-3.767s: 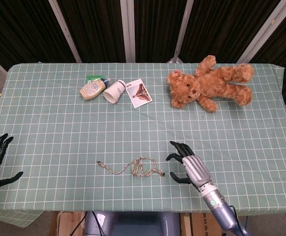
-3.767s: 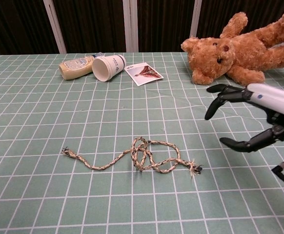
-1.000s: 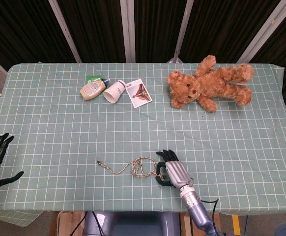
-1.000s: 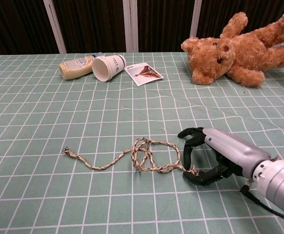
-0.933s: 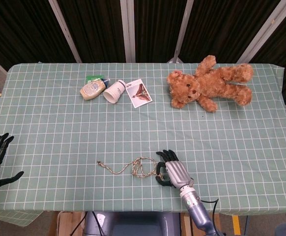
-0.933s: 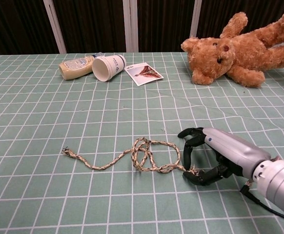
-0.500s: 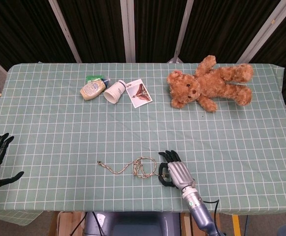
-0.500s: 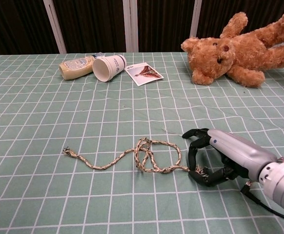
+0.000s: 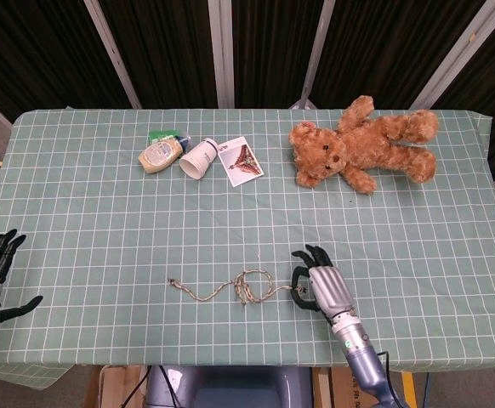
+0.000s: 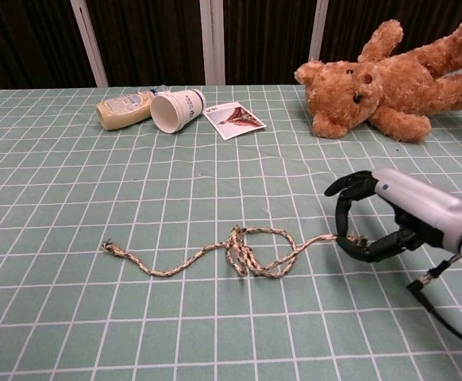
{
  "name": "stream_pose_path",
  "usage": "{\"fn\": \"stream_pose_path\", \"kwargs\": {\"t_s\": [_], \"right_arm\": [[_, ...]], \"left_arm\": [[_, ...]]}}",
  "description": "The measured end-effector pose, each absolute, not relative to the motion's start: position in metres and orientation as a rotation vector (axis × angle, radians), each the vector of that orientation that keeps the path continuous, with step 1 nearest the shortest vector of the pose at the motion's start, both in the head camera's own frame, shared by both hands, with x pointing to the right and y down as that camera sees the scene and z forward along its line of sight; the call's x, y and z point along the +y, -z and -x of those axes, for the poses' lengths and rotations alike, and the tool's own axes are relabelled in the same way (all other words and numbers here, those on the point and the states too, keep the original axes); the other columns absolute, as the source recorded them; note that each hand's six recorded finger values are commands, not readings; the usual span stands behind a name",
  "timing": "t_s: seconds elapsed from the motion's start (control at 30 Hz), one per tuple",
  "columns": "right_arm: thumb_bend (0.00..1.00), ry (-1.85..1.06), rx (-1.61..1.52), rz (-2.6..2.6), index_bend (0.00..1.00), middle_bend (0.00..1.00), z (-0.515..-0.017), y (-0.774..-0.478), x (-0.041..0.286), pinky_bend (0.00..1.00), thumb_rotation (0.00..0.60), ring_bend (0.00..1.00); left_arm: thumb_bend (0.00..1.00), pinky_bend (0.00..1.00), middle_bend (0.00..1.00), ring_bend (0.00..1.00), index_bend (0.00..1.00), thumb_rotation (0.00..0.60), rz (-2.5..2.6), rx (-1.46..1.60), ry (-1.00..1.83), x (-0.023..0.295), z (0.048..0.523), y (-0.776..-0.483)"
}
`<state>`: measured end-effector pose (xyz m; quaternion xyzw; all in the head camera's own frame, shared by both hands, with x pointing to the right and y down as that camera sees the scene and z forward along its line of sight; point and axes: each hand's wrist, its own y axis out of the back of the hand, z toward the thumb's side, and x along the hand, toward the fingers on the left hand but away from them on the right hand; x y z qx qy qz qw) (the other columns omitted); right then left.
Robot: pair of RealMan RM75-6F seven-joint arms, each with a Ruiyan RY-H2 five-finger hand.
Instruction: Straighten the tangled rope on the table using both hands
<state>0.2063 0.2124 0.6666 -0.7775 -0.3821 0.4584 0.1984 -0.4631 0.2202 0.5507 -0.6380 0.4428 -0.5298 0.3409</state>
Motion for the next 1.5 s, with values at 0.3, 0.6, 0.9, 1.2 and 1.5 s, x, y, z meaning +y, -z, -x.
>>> {"fn": "stream_pose_path", "kwargs": {"t_s": [0.3, 0.6, 0.9, 1.2, 1.5], "right_arm": [[0.48, -1.298, -1.134, 2.098, 0.67, 0.21, -0.251, -0.646, 0.198, 0.00, 0.600, 0.00], [0.48, -1.295, -1.183, 2.097, 0.67, 0.21, -0.269, -0.638, 0.195, 0.00, 0.600, 0.00], [0.48, -1.296, -1.175, 2.109, 0.67, 0.21, -0.269, -0.638, 0.198, 0.00, 0.600, 0.00], [0.48, -1.303, -1.183, 2.110, 0.67, 0.21, -0.272, -0.638, 0.197, 0.00, 0.600, 0.00], [0.48, -1.316, -1.188, 2.115, 0.67, 0.21, -0.275, -0.640, 0.198, 0.00, 0.600, 0.00]], "left_arm": [[0.07, 0.00, 0.00, 0.00, 0.04, 0.600, 1.673, 1.125, 1.374, 0.220, 0.454, -0.551], [0.17, 0.00, 0.02, 0.00, 0.24, 0.600, 1.714, 1.024, 1.369, 0.213, 0.427, -0.558], [0.24, 0.00, 0.12, 0.00, 0.37, 0.600, 1.822, 0.879, 1.325, 0.196, 0.366, -0.577], [0.27, 0.00, 0.15, 0.00, 0.42, 0.600, 1.959, 0.797, 1.206, 0.180, 0.290, -0.594], [0.33, 0.00, 0.15, 0.00, 0.45, 0.600, 2.006, 0.676, 1.166, 0.182, 0.239, -0.615]]}}
